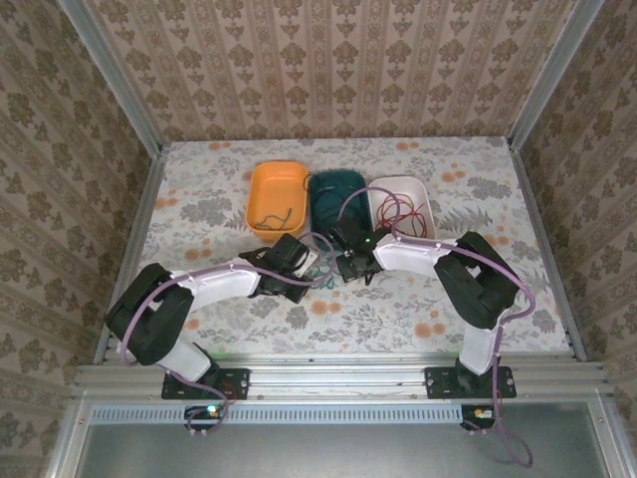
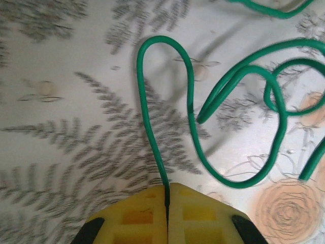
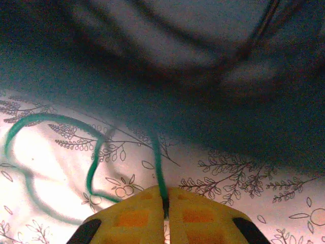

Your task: Untangle the cables

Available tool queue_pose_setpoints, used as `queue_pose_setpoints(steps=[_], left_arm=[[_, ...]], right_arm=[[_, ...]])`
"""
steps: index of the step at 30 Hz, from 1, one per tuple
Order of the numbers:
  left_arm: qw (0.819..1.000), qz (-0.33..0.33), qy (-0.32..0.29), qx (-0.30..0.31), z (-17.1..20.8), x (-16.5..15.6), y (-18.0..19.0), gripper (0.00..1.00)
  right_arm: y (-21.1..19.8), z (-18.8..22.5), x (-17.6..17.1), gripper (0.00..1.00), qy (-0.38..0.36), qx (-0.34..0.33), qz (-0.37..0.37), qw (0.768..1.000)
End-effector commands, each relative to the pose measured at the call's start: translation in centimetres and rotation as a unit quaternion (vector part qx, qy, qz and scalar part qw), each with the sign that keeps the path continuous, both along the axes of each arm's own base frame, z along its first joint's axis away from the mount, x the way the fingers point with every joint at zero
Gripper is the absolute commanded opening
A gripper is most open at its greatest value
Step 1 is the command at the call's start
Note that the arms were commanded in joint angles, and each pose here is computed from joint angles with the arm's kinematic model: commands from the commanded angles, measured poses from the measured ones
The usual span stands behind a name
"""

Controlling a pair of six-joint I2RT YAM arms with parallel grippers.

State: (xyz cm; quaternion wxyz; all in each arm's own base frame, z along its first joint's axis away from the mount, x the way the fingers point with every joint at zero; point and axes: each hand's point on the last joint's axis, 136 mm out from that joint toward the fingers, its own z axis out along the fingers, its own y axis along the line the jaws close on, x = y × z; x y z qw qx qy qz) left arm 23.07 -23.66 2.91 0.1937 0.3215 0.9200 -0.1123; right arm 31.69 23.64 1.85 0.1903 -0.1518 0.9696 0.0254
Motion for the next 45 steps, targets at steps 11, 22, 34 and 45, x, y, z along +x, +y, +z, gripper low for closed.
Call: queue_pose_setpoints(steps=[11, 22, 34, 45], left_arm=[[0.974, 0.102, -0.167, -0.11, 8.5, 3.3, 3.9, 0.0], [0.969, 0.062, -0.171, -0.166, 10.4, 2.6, 1.9, 0.0], [0.973, -0.003, -0.17, -0.157, 10.9, 2.1, -1.5, 0.0], [0.971, -0.012, -0.178, -0.158, 11.5, 2.0, -1.7, 0.0]], right_arm=[[-5.5, -1.0, -5.7, 0.02, 0.032, -0.023, -0.035, 0.999], [-0.8, 10.9, -3.6, 0.53, -0.116, 0.165, 0.025, 0.979], [6.9, 18.7, -3.9, 0.45, -0.093, 0.309, 0.152, 0.934], [7.0, 14.6, -2.3, 0.27, -0.056, 0.261, 0.125, 0.956]])
